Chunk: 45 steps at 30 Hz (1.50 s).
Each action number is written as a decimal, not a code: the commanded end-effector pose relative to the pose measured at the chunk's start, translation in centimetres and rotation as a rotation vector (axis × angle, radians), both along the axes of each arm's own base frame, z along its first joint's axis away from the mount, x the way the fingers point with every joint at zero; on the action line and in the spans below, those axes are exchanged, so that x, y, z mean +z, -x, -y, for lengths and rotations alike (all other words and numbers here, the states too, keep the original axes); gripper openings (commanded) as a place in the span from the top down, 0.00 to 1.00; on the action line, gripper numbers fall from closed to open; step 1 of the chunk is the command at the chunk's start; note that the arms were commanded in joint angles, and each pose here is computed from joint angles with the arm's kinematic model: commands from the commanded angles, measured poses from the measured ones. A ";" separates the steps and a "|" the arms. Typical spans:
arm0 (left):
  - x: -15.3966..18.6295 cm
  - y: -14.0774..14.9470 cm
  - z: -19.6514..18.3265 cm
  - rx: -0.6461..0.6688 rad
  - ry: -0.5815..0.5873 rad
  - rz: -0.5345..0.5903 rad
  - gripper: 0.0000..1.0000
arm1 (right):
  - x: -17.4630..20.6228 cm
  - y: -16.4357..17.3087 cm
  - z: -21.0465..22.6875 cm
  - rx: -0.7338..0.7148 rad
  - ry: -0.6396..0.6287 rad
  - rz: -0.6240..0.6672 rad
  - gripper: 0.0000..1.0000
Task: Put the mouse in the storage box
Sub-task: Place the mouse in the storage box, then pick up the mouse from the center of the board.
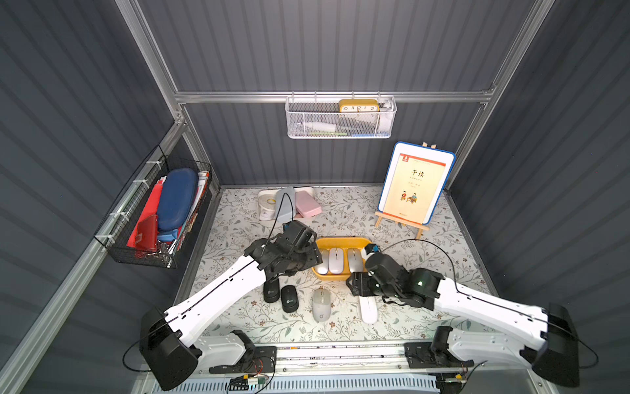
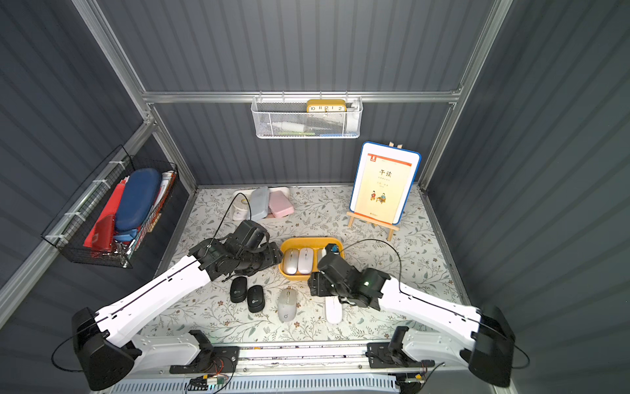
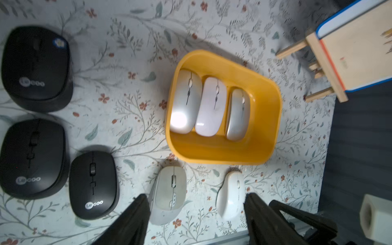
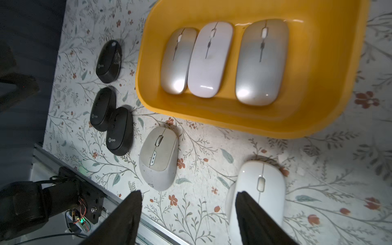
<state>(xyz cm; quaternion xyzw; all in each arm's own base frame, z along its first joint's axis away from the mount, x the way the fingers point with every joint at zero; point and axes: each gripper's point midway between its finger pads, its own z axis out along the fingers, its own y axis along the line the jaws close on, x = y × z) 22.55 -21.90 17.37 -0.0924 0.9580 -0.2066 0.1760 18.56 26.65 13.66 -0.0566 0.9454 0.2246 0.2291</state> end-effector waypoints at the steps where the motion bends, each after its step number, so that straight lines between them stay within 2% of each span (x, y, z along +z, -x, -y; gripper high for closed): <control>1: -1.7 1.8 -1.0 0.028 0.009 -0.064 0.26 | -2.0 0.3 -0.9 -0.023 0.092 -0.020 0.26; 4: -0.5 2.3 -1.4 0.056 0.073 -0.034 0.26 | -2.6 0.9 -2.5 0.007 0.109 -0.031 0.24; 6: -0.1 2.4 -1.9 0.065 0.069 -0.019 0.25 | -2.7 1.2 -2.9 0.017 0.127 -0.035 0.24; 10: -0.2 2.6 -2.1 0.050 0.046 -0.018 0.25 | -2.0 0.7 1.9 -0.119 0.250 0.027 0.21; 13: -0.2 2.4 -1.8 0.030 0.046 -0.016 0.25 | -2.7 1.6 6.3 -0.195 0.301 0.026 0.18; 16: 0.0 2.6 0.2 -0.049 0.112 -0.027 0.23 | -3.5 2.8 7.4 -0.185 0.222 -0.001 0.13; 18: 0.6 2.0 2.5 -0.116 0.206 0.003 0.20 | -4.4 3.1 8.8 -0.227 0.228 -0.033 0.13; 20: 0.9 1.3 4.1 -0.157 0.250 0.028 0.20 | -5.0 3.1 9.5 -0.244 0.239 -0.040 0.12; 27: 0.1 -1.3 6.3 -0.193 0.205 0.042 0.19 | -7.7 2.9 8.5 -0.201 0.252 -0.140 0.12; 31: 0.4 -2.1 6.8 -0.199 0.194 0.058 0.18 | -8.4 3.3 7.2 -0.166 0.223 -0.196 0.13; 34: 0.7 -2.4 6.7 -0.197 0.185 0.071 0.18 | -9.9 4.2 6.8 -0.143 0.240 -0.267 0.14; 39: 1.3 -2.6 6.4 -0.198 0.173 0.090 0.17 | -11.4 4.4 7.1 -0.162 0.287 -0.300 0.17; 45: 1.7 -2.8 6.5 -0.203 0.180 0.103 0.16 | -11.9 4.2 7.3 -0.182 0.317 -0.309 0.30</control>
